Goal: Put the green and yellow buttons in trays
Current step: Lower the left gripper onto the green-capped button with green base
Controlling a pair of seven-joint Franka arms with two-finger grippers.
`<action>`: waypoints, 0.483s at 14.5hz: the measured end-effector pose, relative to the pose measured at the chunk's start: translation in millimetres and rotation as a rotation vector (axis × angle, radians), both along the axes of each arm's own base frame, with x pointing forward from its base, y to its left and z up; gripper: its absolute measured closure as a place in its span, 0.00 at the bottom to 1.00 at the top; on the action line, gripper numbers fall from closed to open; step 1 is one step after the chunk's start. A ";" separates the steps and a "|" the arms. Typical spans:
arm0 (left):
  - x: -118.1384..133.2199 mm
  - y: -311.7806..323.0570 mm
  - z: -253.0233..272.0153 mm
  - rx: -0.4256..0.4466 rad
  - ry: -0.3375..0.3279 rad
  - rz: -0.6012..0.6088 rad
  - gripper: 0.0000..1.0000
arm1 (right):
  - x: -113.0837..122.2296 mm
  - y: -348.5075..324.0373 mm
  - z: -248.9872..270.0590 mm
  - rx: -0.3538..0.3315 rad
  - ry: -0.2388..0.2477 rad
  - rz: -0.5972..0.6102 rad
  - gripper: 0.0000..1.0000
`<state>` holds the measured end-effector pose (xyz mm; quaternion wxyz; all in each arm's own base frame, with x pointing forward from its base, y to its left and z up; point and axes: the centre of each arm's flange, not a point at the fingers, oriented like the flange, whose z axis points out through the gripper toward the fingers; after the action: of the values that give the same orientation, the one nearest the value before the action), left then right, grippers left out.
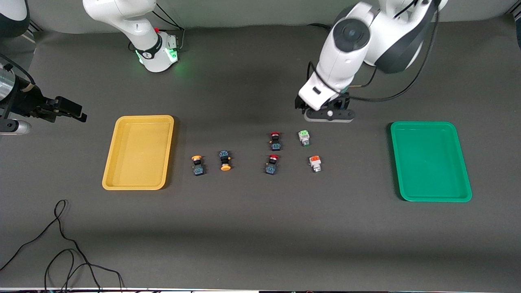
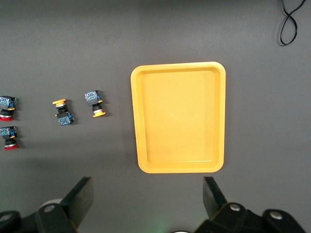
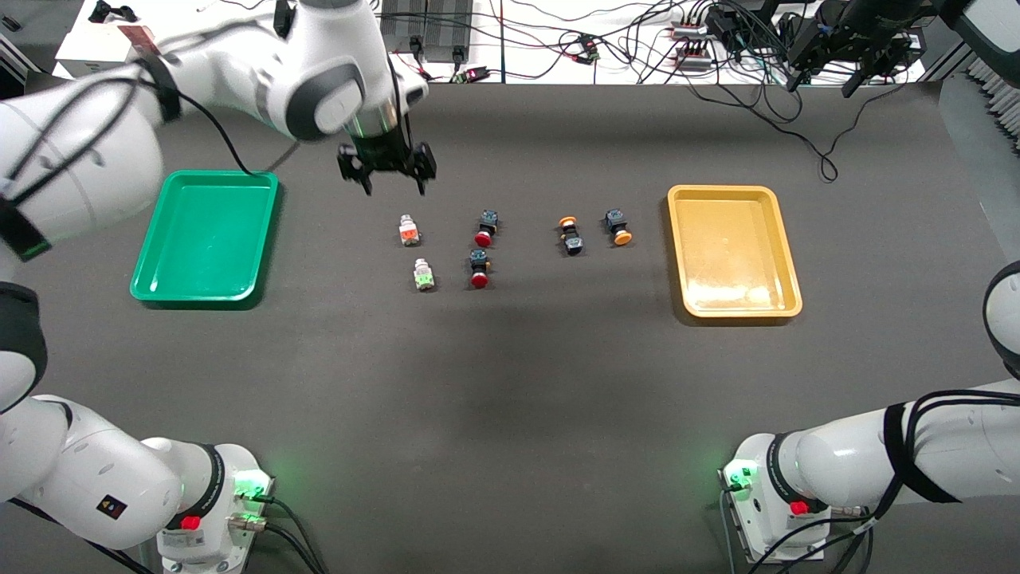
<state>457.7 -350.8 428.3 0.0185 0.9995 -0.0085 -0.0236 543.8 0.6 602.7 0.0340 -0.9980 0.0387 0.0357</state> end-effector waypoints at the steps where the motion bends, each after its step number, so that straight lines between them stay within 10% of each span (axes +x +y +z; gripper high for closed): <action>1: -1.5 -2.0 -23.5 0.000 0.000 0.013 0.00 | 0.0 -3.0 0.4 0.000 0.000 -0.005 0.00; 7: -8.5 -14.2 -161.0 0.048 -0.037 0.068 0.00 | -2.1 -11.3 -0.2 0.001 0.015 -0.018 0.00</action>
<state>449.2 -365.0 267.3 -0.0047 0.9996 0.0259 -0.0048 541.7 -10.8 602.5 0.0345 -0.9973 0.0479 0.0429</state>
